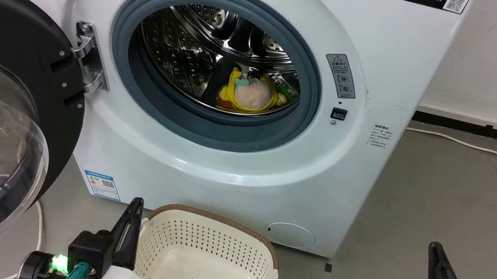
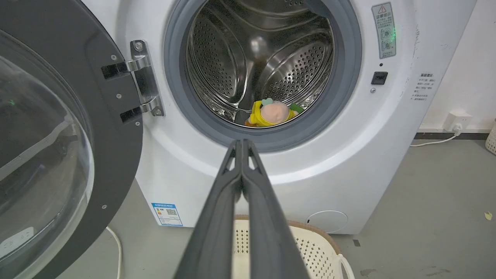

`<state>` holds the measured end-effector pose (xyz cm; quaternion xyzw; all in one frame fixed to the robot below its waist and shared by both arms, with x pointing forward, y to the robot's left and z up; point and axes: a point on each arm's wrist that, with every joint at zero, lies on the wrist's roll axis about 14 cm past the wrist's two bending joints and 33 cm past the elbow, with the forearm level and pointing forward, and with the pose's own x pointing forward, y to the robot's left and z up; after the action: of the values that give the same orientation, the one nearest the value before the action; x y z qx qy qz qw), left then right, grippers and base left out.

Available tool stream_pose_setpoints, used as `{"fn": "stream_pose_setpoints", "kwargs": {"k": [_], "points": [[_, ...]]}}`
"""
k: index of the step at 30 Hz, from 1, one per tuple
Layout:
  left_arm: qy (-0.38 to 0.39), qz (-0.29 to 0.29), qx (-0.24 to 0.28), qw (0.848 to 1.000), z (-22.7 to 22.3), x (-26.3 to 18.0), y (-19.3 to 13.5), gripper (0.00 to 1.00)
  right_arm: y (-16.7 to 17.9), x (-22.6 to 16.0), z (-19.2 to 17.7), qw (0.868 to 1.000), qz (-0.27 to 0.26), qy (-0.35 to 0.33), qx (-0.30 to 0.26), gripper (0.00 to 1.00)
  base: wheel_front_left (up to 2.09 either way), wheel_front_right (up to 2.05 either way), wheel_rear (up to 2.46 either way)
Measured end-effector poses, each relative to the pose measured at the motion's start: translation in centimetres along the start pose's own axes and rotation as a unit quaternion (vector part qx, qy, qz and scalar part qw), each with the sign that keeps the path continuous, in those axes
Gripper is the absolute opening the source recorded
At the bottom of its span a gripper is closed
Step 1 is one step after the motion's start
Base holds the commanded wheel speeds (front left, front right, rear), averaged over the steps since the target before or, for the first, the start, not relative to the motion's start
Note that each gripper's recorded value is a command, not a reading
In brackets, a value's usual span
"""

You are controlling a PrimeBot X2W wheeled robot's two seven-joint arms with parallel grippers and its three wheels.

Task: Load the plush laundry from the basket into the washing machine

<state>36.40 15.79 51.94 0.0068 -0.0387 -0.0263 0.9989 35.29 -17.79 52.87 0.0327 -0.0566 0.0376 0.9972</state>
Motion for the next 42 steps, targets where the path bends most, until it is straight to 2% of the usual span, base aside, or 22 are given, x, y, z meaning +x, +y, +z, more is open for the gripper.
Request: {"fn": "stream_pose_setpoints", "kwargs": {"k": [42], "points": [[0.019, 0.010, 0.007, 1.000, 0.43, 0.57, 0.88, 0.00, 0.89, 0.83, -0.61, 0.999, 0.016, 0.038, -0.024, 0.00, 0.00, 0.00, 0.00]]}}
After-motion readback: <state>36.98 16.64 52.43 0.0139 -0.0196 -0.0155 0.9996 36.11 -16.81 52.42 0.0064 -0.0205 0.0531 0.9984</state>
